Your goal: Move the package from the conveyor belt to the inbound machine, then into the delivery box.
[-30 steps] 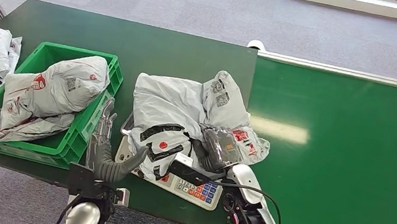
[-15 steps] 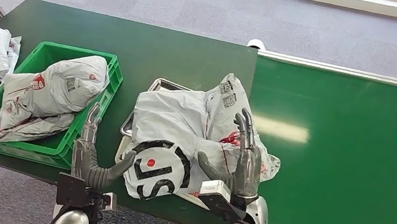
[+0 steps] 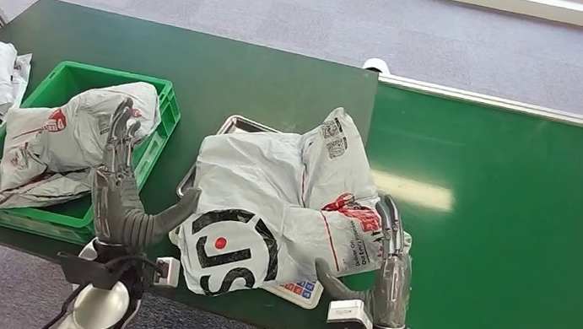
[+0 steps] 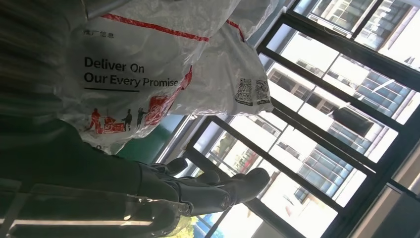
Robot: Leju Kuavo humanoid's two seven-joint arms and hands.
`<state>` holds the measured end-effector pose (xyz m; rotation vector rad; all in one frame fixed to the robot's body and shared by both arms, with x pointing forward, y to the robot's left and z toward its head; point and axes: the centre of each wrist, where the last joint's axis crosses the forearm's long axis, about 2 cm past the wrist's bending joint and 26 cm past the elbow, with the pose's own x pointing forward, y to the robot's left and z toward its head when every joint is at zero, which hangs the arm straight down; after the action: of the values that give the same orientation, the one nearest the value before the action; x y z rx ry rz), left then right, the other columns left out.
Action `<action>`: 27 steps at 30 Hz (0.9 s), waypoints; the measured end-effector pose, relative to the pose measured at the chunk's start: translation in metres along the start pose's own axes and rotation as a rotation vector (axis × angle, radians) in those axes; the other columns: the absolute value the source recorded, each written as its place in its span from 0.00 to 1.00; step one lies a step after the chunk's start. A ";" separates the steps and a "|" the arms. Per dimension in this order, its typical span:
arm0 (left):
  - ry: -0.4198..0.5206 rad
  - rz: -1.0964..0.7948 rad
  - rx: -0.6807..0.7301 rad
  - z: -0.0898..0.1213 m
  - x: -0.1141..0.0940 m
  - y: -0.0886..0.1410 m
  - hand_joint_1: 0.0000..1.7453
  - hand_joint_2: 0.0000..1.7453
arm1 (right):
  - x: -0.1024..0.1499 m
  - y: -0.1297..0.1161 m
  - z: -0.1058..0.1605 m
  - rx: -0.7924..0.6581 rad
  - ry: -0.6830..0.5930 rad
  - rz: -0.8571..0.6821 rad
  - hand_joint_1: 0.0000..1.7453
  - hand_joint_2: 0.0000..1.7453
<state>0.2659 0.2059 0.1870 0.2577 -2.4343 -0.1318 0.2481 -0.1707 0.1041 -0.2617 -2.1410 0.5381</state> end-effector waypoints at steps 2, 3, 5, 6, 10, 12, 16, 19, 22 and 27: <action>-0.017 0.003 -0.003 -0.005 0.002 -0.001 0.00 1.00 | -0.001 -0.002 0.002 0.000 0.004 0.004 0.00 1.00; -0.022 0.003 -0.005 -0.006 0.002 -0.001 0.00 1.00 | -0.001 -0.003 0.003 -0.001 0.005 0.005 0.00 1.00; -0.022 -0.002 -0.019 -0.008 0.003 -0.002 0.00 1.00 | -0.002 -0.004 0.005 -0.002 0.010 0.006 0.00 1.00; -0.020 -0.008 -0.031 -0.010 0.003 -0.003 0.00 1.00 | -0.002 -0.005 0.006 -0.004 0.016 0.005 0.00 1.00; 0.030 -0.119 -0.133 -0.024 0.004 -0.011 0.00 1.00 | -0.002 -0.009 0.019 -0.012 0.045 -0.017 0.00 1.00; 0.084 -0.226 -0.219 -0.033 0.000 -0.019 0.00 1.00 | -0.002 -0.012 0.025 -0.017 0.052 -0.025 0.00 1.00; 0.192 -0.376 -0.390 -0.049 -0.017 -0.044 0.00 1.00 | -0.001 -0.020 0.027 -0.033 0.056 -0.031 0.00 1.00; 0.245 -0.415 -0.494 -0.056 -0.033 -0.064 0.00 1.00 | -0.001 -0.024 0.026 -0.041 0.057 -0.036 0.00 1.00; 0.274 -0.422 -0.544 -0.057 -0.043 -0.077 0.00 1.00 | -0.002 -0.026 0.025 -0.046 0.059 -0.034 0.00 1.00; 0.344 -0.387 -0.715 -0.048 -0.057 -0.097 0.00 1.00 | -0.004 -0.030 0.023 -0.052 0.063 -0.028 0.00 1.00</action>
<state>0.3542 0.1228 0.1729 0.3793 -1.8309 -1.0126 0.2320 -0.2047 0.1033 -0.2741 -2.0967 0.4530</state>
